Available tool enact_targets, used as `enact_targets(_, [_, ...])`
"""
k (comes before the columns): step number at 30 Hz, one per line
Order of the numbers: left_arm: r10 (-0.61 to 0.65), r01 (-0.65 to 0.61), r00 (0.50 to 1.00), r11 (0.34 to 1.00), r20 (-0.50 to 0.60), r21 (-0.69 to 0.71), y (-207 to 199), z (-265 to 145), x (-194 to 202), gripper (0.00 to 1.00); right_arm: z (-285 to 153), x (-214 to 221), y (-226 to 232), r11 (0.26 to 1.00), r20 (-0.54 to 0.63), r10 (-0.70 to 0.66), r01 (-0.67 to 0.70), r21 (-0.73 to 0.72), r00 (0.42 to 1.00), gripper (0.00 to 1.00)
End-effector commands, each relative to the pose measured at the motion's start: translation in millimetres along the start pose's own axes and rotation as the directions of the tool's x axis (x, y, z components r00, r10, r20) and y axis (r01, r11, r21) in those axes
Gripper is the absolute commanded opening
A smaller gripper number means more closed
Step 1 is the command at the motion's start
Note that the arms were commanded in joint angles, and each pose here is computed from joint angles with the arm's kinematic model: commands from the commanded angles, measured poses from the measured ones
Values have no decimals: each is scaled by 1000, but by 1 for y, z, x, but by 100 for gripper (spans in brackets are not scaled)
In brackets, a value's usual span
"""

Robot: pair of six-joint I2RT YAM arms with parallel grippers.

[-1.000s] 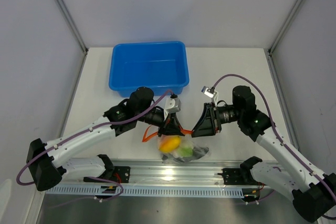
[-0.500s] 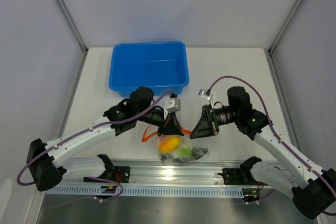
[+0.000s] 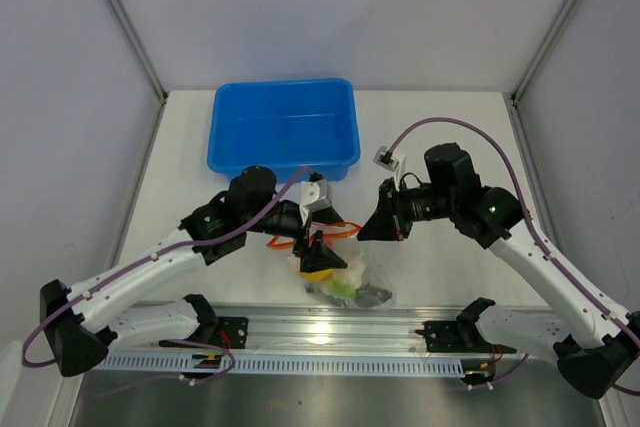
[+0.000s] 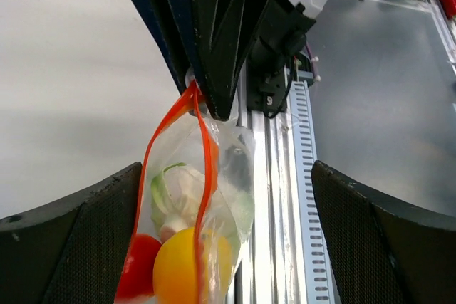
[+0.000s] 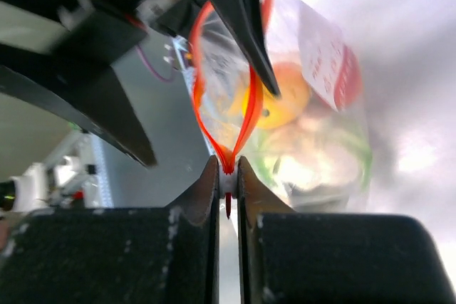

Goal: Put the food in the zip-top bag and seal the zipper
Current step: Adjust the zipper food storage bag at the center of the board.

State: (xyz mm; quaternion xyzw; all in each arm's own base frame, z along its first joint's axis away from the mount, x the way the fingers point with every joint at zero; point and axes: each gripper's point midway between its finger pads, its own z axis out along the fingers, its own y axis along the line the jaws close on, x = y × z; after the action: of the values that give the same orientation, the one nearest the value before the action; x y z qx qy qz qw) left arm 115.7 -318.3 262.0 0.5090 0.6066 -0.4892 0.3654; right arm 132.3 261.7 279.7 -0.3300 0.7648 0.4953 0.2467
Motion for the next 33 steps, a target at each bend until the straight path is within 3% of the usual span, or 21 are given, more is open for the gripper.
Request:
enact_targets(1, [76, -68, 994, 993, 84, -93, 2, -18, -32, 99, -15, -12, -5, 983, -7, -103, 102, 154, 995, 0])
enact_targets(9, [103, -97, 993, 991, 55, -89, 12, -9, -57, 99, -13, -3, 23, 983, -87, -173, 178, 54, 981, 0])
enact_targets(14, [46, -46, 999, 999, -10, 22, 9, 10, -47, 99, -9, -7, 17, 979, -100, -165, 176, 105, 981, 0])
enact_targets(27, [55, -53, 998, 997, -35, 57, 11, 22, -8, 99, -13, -3, 27, 980, -85, -181, 187, 64, 980, 0])
enact_targets(29, [53, -50, 998, 996, -43, 80, 10, 24, -6, 93, -15, -1, 26, 980, -87, -182, 189, 70, 979, 0])
enact_targets(32, [40, -36, 998, 996, -55, 80, 11, 25, -6, 67, -15, 1, 23, 979, -92, -178, 186, 86, 980, 0])
enact_targets(33, [28, -23, 997, 997, -66, 77, 13, 27, -3, 50, -15, 2, 21, 978, -94, -176, 185, 94, 980, 0])
